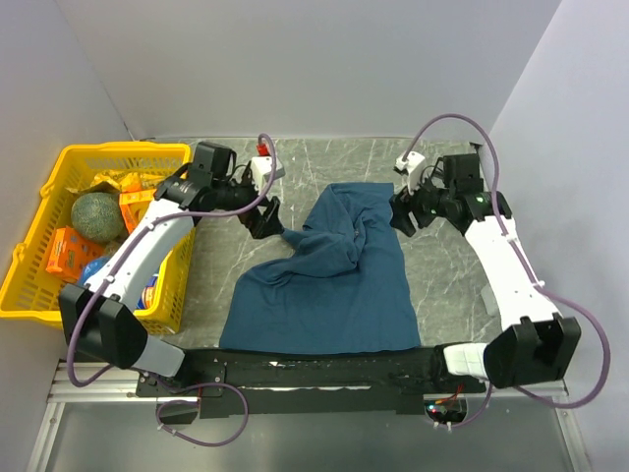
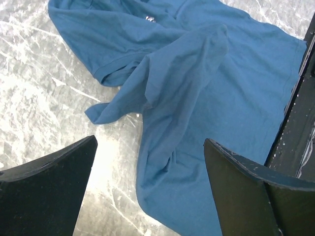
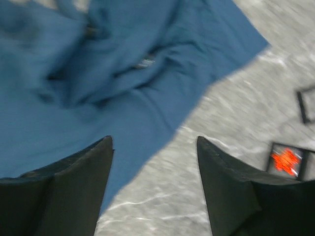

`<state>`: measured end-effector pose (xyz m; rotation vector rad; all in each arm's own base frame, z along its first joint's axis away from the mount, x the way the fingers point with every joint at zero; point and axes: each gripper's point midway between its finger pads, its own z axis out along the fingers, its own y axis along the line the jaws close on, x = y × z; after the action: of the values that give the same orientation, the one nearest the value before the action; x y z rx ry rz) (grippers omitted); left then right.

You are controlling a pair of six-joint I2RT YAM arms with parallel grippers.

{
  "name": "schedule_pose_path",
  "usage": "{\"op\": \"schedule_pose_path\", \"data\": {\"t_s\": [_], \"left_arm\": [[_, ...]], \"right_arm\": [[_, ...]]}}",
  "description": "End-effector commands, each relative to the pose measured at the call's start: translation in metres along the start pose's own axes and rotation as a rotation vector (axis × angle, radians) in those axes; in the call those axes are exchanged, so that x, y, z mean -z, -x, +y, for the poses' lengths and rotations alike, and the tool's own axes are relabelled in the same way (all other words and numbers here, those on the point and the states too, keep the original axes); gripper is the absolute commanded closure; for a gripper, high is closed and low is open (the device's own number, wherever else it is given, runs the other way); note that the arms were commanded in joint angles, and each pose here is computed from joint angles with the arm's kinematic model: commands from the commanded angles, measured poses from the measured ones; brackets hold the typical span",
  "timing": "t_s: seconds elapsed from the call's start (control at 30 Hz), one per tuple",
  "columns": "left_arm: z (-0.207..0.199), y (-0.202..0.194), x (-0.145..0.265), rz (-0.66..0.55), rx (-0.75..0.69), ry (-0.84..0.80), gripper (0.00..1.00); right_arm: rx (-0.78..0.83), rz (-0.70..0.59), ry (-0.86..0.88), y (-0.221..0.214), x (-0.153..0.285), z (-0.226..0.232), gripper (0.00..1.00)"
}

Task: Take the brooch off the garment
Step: Place the brooch in the brooch box, then adjust the clothes at the center of the board.

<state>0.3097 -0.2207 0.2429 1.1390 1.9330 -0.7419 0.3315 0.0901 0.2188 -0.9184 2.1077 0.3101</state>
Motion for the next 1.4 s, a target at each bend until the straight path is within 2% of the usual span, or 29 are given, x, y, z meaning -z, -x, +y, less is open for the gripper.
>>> {"op": "schedule_pose_path", "data": {"t_s": [0.0,0.1,0.17,0.37,0.5,0.7,0.93,1.07,1.23,1.37], "left_arm": [[-0.004,0.009,-0.010,-0.034,-0.054,-0.040,0.04],[-0.011,0.005,-0.026,-0.008,-0.080,-0.051,0.04],[-0.022,0.002,-0.041,0.022,-0.104,-0.065,0.04],[-0.045,0.008,-0.092,0.064,-0.122,-0.125,0.04],[-0.036,0.028,-0.125,0.057,-0.110,-0.111,0.04],[-0.031,0.023,-0.166,0.114,-0.082,-0.122,0.04],[-0.004,0.018,-0.174,0.101,-0.087,-0.021,0.04],[0.011,0.010,-0.167,0.092,-0.028,-0.048,0.04],[0.051,0.006,-0.159,0.046,0.048,0.058,0.04],[0.072,-0.010,-0.159,0.083,0.072,0.102,0.04]], "right_arm": [[0.000,-0.112,0.188,0.018,0.025,0.048,0.22],[0.012,-0.139,0.254,0.012,0.024,0.064,0.15],[0.024,-0.153,0.293,0.004,0.021,0.074,0.01],[-0.009,-0.120,0.249,-0.014,-0.005,0.060,0.00],[-0.037,-0.082,0.228,-0.026,-0.016,0.050,0.01],[-0.067,-0.118,0.202,-0.025,-0.009,0.042,0.03],[-0.078,-0.139,0.207,-0.024,-0.004,0.042,0.04],[-0.083,-0.141,0.204,-0.023,-0.003,0.040,0.04],[-0.091,-0.141,0.204,-0.024,-0.004,0.040,0.05],[-0.095,-0.133,0.196,-0.025,-0.005,0.037,0.05]]}}
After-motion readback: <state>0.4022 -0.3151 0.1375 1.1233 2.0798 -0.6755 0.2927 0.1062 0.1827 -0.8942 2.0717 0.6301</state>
